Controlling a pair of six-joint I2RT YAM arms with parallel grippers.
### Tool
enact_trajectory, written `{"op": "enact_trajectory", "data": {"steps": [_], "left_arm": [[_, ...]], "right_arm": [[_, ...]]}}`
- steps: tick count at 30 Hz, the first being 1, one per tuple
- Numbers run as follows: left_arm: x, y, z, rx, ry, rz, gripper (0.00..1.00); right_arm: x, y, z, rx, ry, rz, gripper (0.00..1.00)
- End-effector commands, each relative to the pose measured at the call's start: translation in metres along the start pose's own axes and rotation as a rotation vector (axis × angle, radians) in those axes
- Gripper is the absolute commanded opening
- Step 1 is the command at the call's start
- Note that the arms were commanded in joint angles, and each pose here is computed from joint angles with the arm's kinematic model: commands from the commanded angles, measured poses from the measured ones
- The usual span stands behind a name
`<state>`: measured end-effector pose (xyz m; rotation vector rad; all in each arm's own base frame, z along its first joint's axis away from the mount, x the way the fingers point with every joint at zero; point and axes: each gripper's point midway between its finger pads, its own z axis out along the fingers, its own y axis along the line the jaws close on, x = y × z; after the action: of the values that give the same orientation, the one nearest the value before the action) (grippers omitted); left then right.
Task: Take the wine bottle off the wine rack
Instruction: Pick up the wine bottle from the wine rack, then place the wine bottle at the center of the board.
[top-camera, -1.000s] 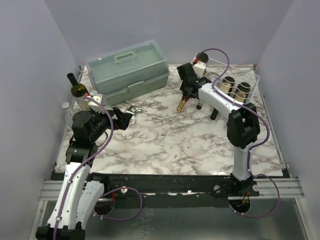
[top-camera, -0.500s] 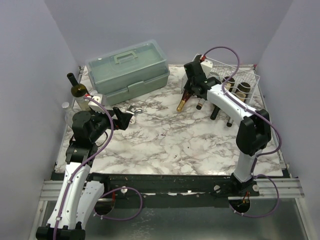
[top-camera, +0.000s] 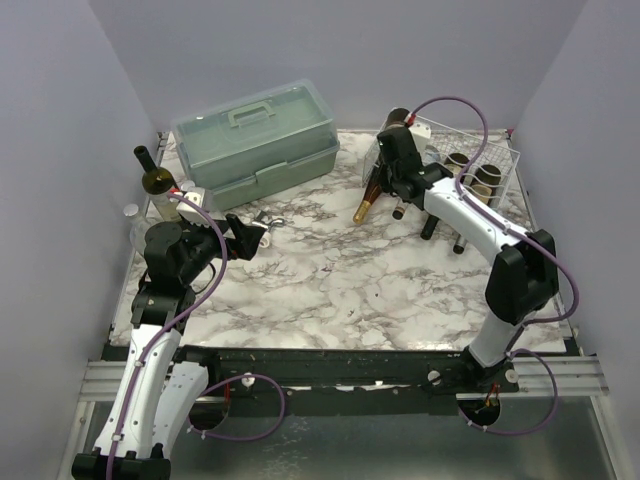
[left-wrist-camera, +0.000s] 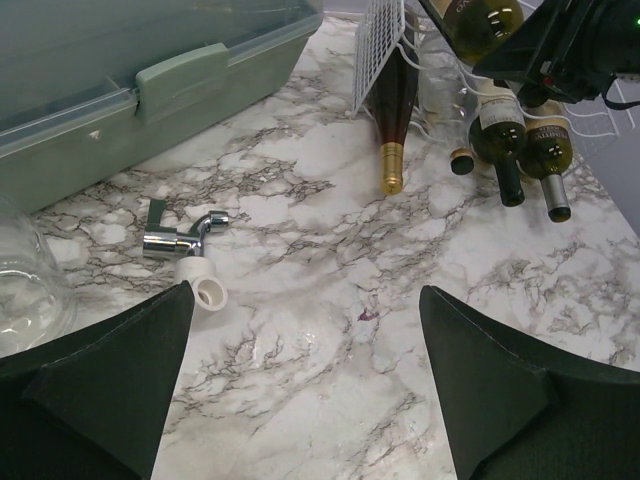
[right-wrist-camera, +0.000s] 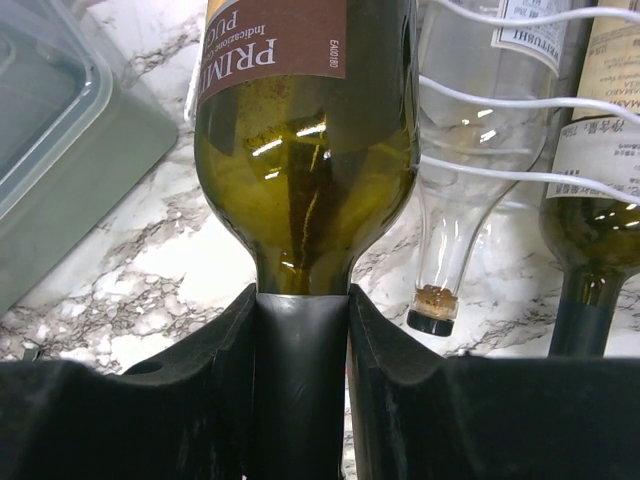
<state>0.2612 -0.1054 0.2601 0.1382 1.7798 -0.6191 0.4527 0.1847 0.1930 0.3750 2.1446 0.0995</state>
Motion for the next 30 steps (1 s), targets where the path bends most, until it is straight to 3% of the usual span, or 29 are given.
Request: {"op": "enact_trajectory", "data": {"steps": [1, 19, 30], "left_arm": [[0.002, 0.003, -0.001, -0.012, 0.004, 0.006, 0.96], [0.007, -0.002, 0.002, 0.026, 0.027, -0.006, 0.96], [0.01, -0.002, 0.004, 0.031, 0.039, -0.011, 0.96]], "right_arm": [[-0.071, 0.013, -0.037, -0.098, -0.225, 0.077, 0.0], [-0.071, -0.007, -0.097, -0.267, -0.334, -0.052, 0.0], [-0.056, 0.002, -0.119, -0.47, -0.287, -0.334, 0.0]]}}
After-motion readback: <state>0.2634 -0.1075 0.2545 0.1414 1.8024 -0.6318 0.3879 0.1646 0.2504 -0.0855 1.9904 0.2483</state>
